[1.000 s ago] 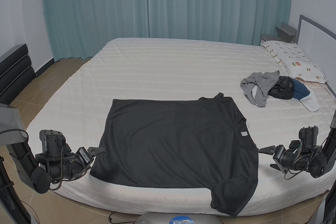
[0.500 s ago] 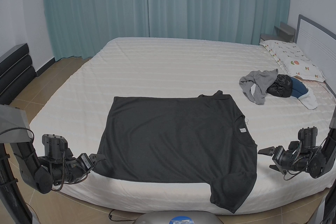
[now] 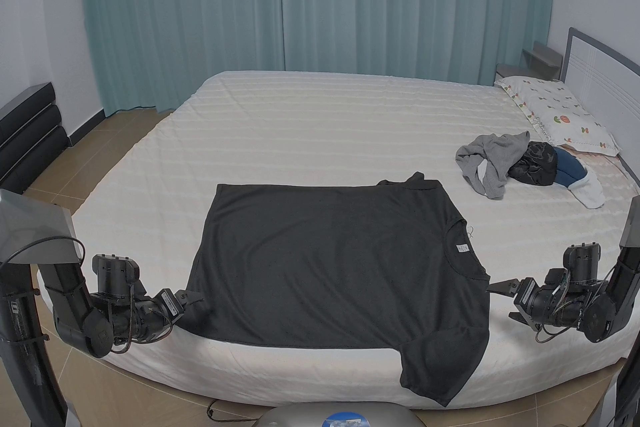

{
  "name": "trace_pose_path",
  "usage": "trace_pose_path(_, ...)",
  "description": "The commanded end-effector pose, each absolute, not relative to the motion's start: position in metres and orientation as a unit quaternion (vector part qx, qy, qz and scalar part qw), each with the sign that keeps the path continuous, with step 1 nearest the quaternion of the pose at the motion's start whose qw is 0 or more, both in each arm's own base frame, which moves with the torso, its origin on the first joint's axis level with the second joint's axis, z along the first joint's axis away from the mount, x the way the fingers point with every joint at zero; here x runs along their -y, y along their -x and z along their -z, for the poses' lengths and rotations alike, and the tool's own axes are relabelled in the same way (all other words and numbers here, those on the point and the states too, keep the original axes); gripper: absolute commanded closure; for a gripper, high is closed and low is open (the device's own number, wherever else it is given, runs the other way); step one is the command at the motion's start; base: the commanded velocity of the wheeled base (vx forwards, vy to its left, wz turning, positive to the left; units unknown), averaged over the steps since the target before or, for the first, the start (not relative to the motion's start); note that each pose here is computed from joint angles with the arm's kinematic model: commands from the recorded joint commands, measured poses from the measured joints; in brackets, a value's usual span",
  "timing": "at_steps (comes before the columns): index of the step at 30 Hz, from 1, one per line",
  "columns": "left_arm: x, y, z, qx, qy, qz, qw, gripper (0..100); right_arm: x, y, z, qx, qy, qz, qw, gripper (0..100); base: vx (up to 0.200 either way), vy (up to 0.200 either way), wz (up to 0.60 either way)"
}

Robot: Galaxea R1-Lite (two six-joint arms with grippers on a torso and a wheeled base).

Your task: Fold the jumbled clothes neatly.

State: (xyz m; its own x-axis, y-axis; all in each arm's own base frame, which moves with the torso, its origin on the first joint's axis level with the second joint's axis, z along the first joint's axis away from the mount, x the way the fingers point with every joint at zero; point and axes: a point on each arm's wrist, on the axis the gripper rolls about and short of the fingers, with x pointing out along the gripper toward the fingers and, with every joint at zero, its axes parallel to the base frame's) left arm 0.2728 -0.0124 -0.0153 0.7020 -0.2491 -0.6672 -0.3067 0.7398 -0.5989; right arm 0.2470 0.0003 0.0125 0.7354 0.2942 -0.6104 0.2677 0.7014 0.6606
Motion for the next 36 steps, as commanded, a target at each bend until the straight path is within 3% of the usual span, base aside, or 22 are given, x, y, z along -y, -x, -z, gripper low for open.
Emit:
trace_pose_path(1,0.013,-0.278,0.022,-0.389,0.359,-0.018,0.848,0,-0.001,-0.247,-0.005,-0.374,-0.387,-0.004,0.843,0,0.000,0.000,0.00)
trace_pose_path(9,0.014,-0.283,0.022,-0.385,0.358,-0.016,0.850,0,-0.001,-0.247,-0.005,-0.373,-0.387,-0.004,0.843,0,0.000,0.000,0.00)
trace_pose_path(10,0.014,-0.282,0.022,-0.387,0.358,-0.018,0.850,100,-0.001,-0.247,-0.006,-0.372,-0.387,-0.004,0.844,0,0.000,0.000,0.00)
trace_pose_path(36,-0.001,-0.260,0.023,-0.411,0.321,-0.055,0.851,100,0.003,-0.247,0.015,-0.395,-0.374,0.009,0.839,0,0.000,0.000,0.00)
